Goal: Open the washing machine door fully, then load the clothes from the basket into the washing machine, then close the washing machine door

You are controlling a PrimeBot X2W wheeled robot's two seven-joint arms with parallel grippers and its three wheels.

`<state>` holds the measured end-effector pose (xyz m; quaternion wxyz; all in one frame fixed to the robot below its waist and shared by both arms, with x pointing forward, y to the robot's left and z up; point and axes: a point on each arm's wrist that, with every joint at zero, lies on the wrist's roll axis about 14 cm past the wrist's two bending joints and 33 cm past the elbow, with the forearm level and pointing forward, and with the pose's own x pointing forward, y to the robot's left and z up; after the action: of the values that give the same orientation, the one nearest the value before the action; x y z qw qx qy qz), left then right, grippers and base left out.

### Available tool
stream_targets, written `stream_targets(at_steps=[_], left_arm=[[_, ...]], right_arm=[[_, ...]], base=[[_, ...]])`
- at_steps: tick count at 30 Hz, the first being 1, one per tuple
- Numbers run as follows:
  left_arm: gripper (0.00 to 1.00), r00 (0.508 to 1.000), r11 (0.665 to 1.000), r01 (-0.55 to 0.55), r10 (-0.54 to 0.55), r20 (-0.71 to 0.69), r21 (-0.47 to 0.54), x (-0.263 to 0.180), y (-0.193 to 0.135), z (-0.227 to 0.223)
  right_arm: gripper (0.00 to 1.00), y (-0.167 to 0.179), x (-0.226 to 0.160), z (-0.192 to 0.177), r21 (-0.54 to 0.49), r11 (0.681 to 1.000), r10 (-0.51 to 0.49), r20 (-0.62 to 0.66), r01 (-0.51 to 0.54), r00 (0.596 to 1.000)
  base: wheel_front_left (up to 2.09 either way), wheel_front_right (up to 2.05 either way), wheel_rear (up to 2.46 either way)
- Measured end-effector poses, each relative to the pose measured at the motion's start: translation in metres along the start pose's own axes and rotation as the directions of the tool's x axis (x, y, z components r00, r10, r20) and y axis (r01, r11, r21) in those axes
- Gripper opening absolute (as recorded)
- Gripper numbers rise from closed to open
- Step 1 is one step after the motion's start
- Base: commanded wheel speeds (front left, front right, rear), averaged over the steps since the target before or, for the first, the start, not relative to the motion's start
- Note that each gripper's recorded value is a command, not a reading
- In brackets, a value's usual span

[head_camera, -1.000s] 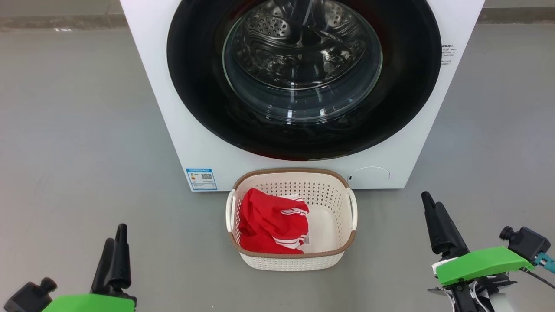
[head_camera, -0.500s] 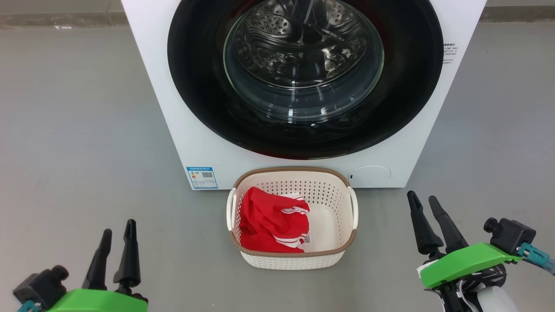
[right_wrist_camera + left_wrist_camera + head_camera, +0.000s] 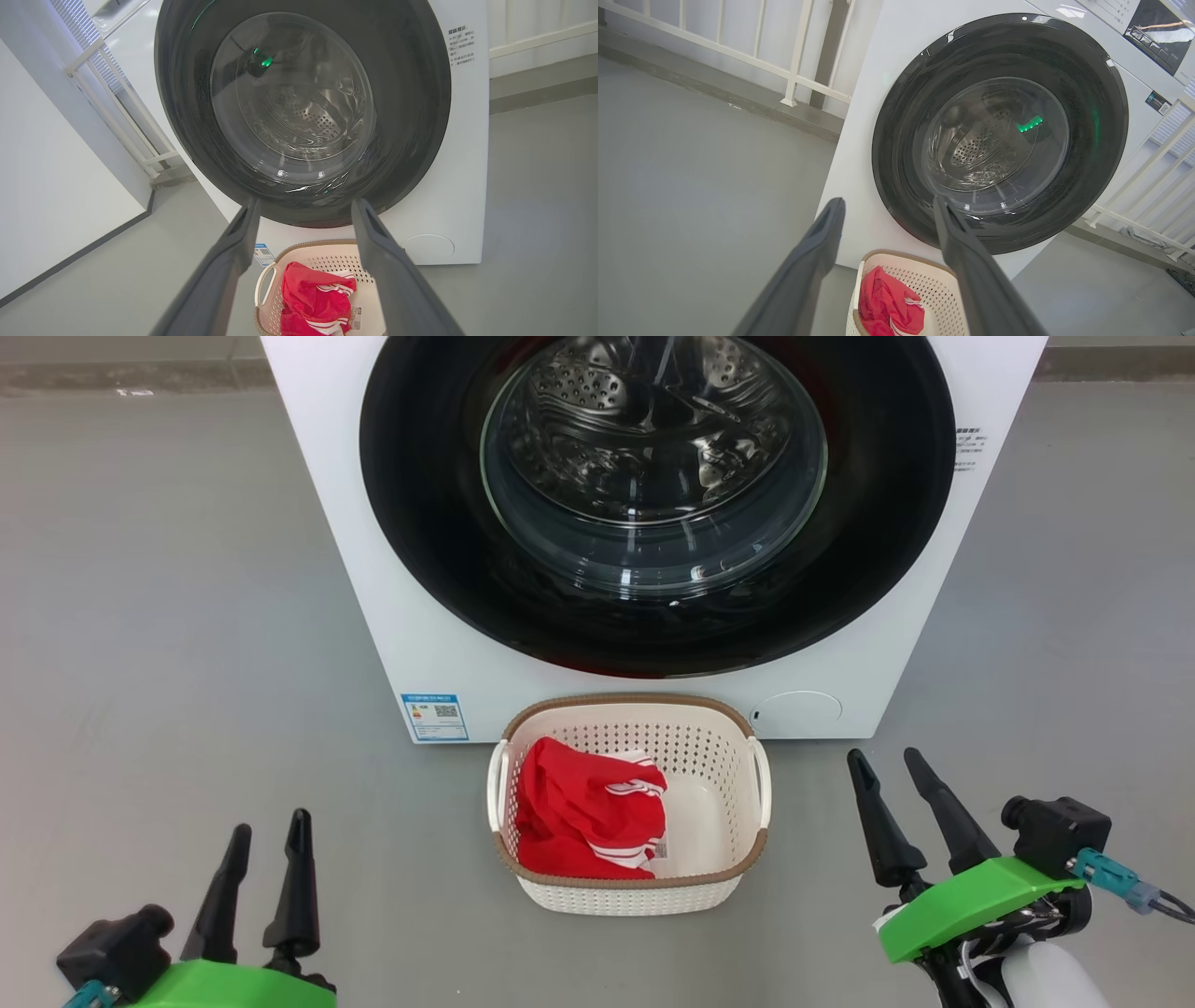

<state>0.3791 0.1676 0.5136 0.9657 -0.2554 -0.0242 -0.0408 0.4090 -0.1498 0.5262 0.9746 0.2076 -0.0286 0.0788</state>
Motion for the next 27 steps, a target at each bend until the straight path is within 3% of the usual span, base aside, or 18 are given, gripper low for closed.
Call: stream_targets(at_steps=[13, 27], left_arm=[[1.00, 1.000, 0.989, 0.008, -0.009, 0.004, 0.151, -0.002, 0.004, 0.000], [1.00, 0.998, 0.950, 0.045, -0.057, 0.030, 0.310, 0.000, -0.005, 0.007]], right_arm=[[1.00, 0.009, 0.005, 0.000, -0.163, 0.986, 0.047, 0.003, -0.046, 0.999], [1.00, 0.019, 0.008, 0.004, -0.314, 0.945, 0.103, 0.015, -0.093, 0.995]], base=[[0.00, 0.00, 0.00], [0.00, 0.00, 0.00]])
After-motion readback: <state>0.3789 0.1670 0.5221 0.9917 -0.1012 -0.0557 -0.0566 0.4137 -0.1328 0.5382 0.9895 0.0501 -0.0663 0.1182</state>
